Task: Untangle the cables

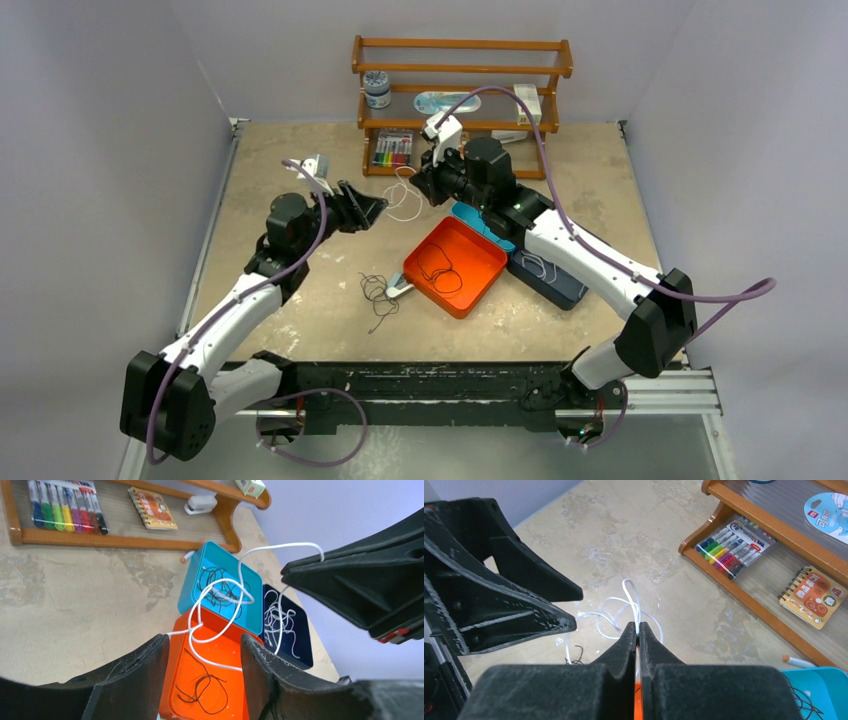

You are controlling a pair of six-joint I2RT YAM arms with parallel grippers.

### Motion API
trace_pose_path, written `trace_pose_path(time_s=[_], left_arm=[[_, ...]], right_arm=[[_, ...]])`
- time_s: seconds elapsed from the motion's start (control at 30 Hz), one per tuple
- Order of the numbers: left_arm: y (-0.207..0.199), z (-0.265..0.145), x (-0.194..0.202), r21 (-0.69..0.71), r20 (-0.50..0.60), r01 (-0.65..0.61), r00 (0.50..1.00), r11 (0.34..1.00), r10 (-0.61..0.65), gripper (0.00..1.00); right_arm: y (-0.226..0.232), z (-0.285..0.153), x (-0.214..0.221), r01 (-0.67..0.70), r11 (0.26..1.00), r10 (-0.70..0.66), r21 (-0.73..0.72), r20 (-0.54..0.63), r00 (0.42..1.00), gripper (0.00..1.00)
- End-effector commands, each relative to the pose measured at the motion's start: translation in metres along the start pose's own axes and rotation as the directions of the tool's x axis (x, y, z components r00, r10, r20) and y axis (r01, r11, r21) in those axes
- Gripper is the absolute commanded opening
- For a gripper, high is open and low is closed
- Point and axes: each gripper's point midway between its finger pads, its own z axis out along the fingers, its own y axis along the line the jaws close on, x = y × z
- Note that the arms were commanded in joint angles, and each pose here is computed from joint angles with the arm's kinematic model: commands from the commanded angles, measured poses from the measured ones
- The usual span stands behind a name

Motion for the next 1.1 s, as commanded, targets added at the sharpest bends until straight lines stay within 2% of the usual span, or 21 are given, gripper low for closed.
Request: trace_pose_path(time_s=[0.0,0.4,0.6,0.87,1.07], left_arm=[[-0.017,0.005,-0.004,0.085,-0.01,-0.042,0.999,0.996,0.043,0.52],[-0.012,0.015,-0.007,0.081,0.022,-0.033,0.999,0.996,0.031,0.43],[-0.008,0.019,-0.01,0.06,0.039,-0.028,0.999,0.998,0.025,0.33],[-0.003,0.027,-0.006,0.059,0.03,-0.015,0.999,0.998,0.013,0.32],[0.013,0.032,0.002,-0.013,0.008,0.001,1.0,1.0,-0.001,0.14]], right_arm=[[-0.002,-0.012,-0.032,0.026,1.0,-0.027,0.017,0.089,0.996,0.0],[0.009,-0.012,-0.037,0.035,0.998,-0.03,-0.044,0.101,0.994,0.0],[0.015,-0.013,-0.038,0.04,0.996,-0.032,-0.075,0.103,0.994,0.0],[0.026,-0.017,-0.042,0.057,0.989,-0.04,-0.137,0.119,0.992,0.0],[0.033,-0.025,-0.05,0.071,0.984,-0.045,-0.165,0.154,0.987,0.0]])
